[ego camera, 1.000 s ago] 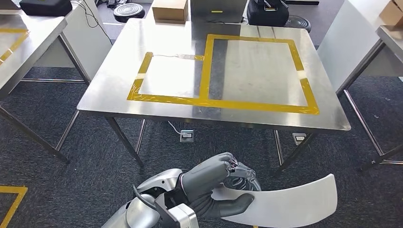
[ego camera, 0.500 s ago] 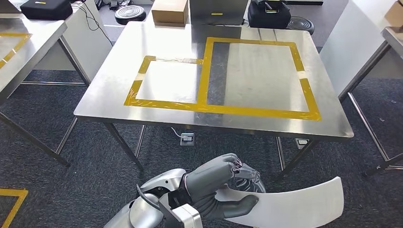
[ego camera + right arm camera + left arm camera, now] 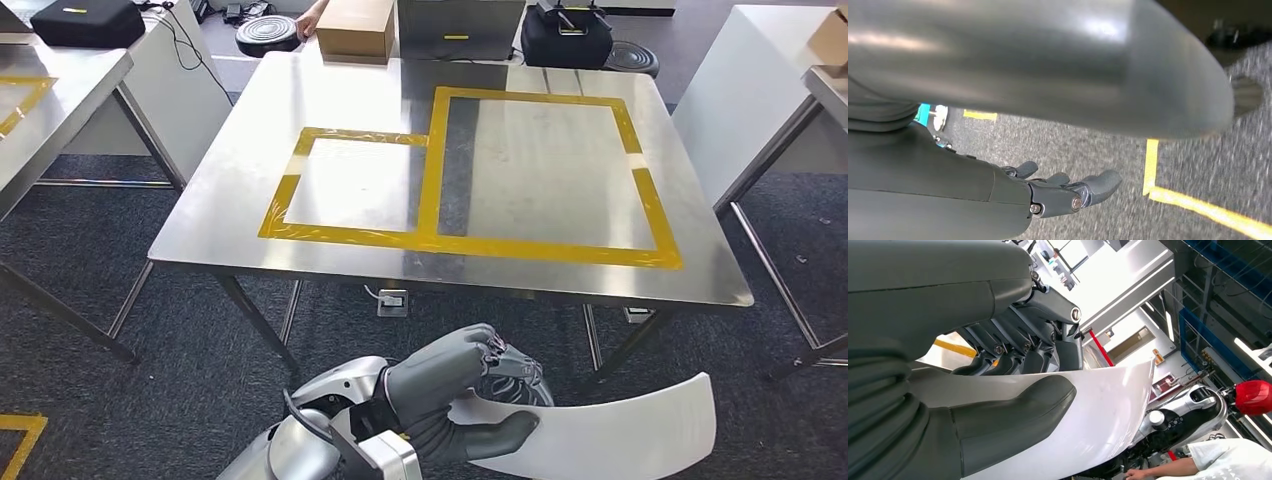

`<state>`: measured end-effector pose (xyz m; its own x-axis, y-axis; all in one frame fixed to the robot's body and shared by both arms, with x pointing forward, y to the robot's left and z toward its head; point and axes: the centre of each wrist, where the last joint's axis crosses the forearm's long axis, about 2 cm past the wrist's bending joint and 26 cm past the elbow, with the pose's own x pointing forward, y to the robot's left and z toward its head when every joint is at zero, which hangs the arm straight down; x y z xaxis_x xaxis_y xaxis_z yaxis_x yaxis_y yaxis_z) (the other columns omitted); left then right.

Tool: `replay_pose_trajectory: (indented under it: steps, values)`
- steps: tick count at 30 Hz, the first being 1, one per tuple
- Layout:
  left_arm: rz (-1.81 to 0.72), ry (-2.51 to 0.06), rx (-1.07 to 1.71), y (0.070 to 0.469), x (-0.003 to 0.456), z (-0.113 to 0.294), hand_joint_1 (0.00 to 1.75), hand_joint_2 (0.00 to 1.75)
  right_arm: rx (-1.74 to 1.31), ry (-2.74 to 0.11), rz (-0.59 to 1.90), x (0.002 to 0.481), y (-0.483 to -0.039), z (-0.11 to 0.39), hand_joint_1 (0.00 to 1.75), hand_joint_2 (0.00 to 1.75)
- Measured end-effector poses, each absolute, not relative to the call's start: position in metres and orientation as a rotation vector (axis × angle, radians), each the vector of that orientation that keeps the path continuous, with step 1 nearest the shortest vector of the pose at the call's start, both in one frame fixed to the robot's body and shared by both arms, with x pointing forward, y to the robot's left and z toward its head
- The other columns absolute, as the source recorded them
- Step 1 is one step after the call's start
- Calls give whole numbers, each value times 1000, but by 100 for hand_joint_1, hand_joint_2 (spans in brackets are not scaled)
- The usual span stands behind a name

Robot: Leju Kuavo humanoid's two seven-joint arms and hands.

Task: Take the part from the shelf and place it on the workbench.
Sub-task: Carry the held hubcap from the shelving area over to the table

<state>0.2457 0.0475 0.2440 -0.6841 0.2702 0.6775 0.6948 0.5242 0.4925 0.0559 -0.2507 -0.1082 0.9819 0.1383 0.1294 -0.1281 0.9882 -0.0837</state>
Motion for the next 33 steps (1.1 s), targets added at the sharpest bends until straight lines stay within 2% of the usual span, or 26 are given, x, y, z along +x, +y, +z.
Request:
replay_pose_trajectory:
  steps: [26,33]
  values:
    - [-1075,-2231,-802,44,245,246,175,175,-75,-122,133,56,-250,-108,0,0]
    - [-1050,-2360,-744,43,247,246,175,175,-77,-128,144,58,-250,-108,0,0]
